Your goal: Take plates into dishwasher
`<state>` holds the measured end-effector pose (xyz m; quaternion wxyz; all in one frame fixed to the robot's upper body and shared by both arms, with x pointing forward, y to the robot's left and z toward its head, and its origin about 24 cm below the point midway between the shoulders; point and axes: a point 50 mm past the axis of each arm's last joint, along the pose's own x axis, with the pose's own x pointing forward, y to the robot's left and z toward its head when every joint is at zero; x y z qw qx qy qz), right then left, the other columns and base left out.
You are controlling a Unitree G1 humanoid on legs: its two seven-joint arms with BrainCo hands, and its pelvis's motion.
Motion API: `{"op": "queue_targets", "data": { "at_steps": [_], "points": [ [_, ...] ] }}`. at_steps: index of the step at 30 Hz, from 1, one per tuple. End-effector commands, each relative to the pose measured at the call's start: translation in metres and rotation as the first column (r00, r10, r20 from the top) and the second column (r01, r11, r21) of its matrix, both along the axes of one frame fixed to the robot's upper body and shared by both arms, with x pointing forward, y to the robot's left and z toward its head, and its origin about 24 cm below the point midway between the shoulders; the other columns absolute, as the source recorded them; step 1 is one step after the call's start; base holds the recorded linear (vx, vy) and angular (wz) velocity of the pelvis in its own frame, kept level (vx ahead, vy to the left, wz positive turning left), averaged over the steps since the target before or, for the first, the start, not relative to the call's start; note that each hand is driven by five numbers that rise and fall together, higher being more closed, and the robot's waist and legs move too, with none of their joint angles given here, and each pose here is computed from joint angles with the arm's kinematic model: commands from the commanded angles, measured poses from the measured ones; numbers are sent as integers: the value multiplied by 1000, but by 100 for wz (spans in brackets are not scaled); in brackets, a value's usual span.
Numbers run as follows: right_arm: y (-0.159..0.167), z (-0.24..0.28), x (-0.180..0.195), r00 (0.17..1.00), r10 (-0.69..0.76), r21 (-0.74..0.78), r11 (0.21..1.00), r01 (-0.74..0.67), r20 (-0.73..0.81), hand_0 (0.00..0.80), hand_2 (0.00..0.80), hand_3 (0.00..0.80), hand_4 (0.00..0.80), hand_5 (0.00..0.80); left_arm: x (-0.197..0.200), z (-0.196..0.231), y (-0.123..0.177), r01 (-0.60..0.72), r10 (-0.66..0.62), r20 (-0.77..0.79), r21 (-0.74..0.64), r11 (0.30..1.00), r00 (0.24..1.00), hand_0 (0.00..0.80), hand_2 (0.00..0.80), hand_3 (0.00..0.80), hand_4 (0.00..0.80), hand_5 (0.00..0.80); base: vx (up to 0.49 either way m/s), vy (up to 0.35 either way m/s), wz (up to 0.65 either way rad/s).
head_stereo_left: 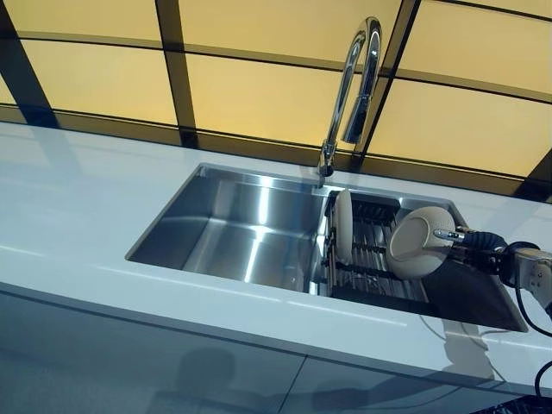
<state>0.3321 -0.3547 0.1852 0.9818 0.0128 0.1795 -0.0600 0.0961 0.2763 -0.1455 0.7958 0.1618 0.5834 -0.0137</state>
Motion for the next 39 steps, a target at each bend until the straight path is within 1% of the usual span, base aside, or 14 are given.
{"op": "queue_targets", "data": {
  "at_steps": [1,2,3,5,6,7,8,26,35,39],
  "points": [
    [18,20,10,994,77,-42,996,-74,81,0,0,0,0,0,5,2,3,49,-49,-5,19,999,999,0,0,0,0,0,0,0,0],
    [20,20,11,993,81,-43,996,-78,83,41,41,41,41,41,6,2,3,48,-48,-5,17,999,999,0,0,0,0,0,0,0,0],
    [21,20,11,993,86,-47,995,-83,86,251,251,251,251,251,6,1,2,47,-47,-4,16,999,999,0,0,0,0,0,0,0,0],
    [23,21,12,992,90,-54,995,-85,87,511,511,511,511,511,5,1,2,45,-45,-4,14,999,999,0,0,0,0,0,0,0,0],
    [23,21,12,992,89,-58,995,-84,93,612,612,612,612,612,5,1,2,44,-44,-4,14,999,999,0,0,0,0,0,0,0,0],
    [24,21,13,991,88,-57,995,-83,97,781,781,781,781,781,5,1,1,44,-44,-4,14,999,999,0,0,0,0,0,0,0,0],
    [24,22,13,991,87,-59,995,-81,99,800,800,800,800,800,5,1,1,45,-45,-4,14,999,999,0,0,0,0,0,0,0,0],
    [21,31,14,990,35,-110,994,-19,140,800,800,800,800,800,7,1,0,48,-48,4,14,999,999,0,0,0,0,0,0,0,0],
    [27,48,15,968,28,-40,999,-18,251,800,800,800,800,800,2,0,0,51,-51,-2,18,999,999,0,0,0,0,0,0,0,0],
    [30,62,16,948,31,-44,999,-18,316,800,800,800,800,800,0,-1,0,43,-43,-9,18,999,999,0,0,0,0,0,0,0,0]
  ]
}}
